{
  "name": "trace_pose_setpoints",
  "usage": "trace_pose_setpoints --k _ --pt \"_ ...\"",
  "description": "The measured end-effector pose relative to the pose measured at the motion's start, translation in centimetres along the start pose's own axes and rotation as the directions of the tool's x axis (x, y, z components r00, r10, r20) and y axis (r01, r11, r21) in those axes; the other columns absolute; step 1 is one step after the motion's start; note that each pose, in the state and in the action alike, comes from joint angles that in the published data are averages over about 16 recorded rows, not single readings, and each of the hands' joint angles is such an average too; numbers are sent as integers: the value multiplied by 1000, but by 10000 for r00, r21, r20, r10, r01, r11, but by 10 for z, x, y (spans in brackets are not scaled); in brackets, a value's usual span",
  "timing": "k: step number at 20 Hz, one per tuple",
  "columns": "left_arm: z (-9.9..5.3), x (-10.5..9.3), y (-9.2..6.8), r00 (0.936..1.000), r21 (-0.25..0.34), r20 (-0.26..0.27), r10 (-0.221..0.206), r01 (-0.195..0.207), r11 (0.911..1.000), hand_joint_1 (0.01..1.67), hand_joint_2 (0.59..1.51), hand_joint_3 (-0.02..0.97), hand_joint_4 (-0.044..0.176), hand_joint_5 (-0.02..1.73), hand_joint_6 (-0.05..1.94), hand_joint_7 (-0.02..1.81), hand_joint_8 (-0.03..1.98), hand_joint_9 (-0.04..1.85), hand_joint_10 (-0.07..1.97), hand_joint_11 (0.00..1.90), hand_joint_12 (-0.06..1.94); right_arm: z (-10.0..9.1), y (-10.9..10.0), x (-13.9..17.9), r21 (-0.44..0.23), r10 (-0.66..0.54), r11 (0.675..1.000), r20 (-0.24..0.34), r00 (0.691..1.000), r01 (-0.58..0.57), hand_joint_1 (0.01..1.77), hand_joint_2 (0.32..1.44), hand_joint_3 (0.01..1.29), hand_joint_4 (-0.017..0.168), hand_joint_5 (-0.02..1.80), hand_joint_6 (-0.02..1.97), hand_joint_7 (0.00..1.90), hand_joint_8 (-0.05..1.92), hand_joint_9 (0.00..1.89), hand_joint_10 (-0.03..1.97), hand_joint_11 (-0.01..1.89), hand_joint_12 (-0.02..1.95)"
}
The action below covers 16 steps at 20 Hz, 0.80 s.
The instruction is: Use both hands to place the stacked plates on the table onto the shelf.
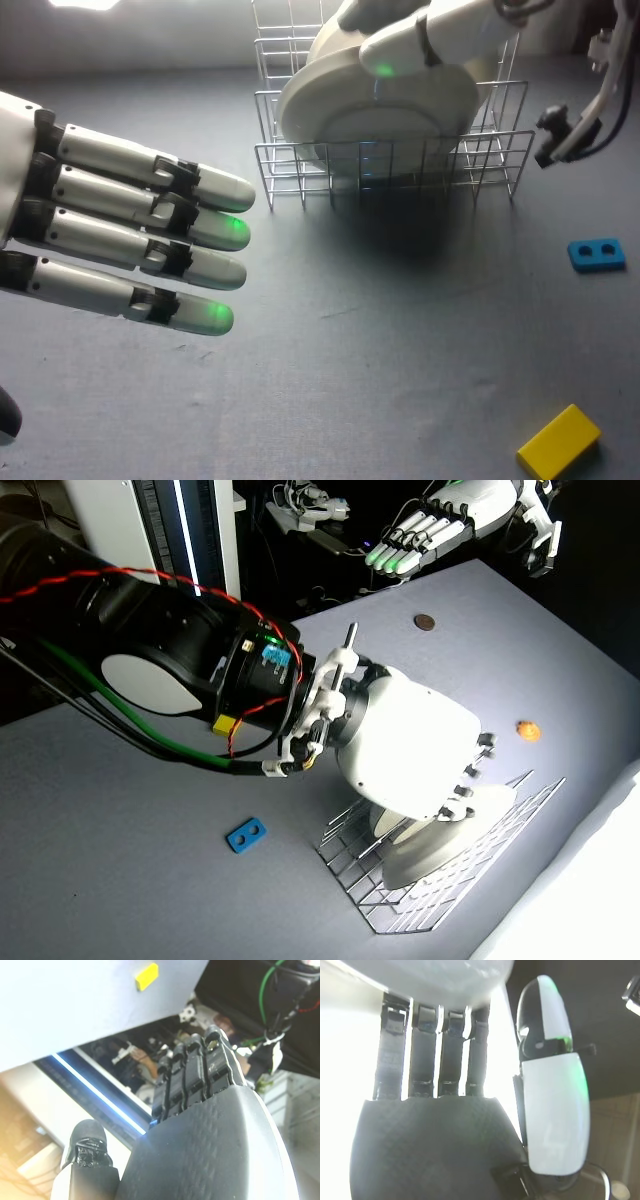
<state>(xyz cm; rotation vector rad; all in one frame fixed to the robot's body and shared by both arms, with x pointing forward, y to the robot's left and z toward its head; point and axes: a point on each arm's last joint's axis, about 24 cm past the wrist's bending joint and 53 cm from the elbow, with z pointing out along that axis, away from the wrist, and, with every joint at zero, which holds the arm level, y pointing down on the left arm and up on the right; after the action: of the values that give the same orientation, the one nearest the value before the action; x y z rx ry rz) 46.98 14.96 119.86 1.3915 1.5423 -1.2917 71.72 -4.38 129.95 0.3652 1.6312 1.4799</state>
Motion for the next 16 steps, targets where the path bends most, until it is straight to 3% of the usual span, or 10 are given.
trace_pose_setpoints --k 7,9,11,16 --pt "-1 -2 1 10000 -47 66 43 -43 10000 17 1200 11 3 157 18 166 7 136 20 62 64 -28 45 27 -1471 -1871 9725 -335 9818 1803 796 1060 14 -3 826 27 856 14 791 15 485 679" --pt "-1 -2 2 10000 -56 81 53 -52 10000 17 1201 11 3 239 73 266 78 233 96 150 228 -40 54 41 -1852 -2525 9531 -496 9663 2396 694 1067 14 -3 832 40 866 29 800 36 492 699" --pt "-1 -3 2 9999 -65 95 62 -61 10000 17 1191 12 5 382 262 429 278 397 301 317 460 -54 60 56 -2196 -3126 9309 -654 9476 2920 587 1062 14 -3 867 145 910 146 838 164 538 843" --pt "0 -5 1 9999 -38 146 60 -59 10000 20 1149 11 49 748 740 846 729 837 763 747 986 -87 64 87 -2725 -4166 8852 -1032 9032 3771 343 1052 13 -2 970 673 1021 678 979 706 786 1198"
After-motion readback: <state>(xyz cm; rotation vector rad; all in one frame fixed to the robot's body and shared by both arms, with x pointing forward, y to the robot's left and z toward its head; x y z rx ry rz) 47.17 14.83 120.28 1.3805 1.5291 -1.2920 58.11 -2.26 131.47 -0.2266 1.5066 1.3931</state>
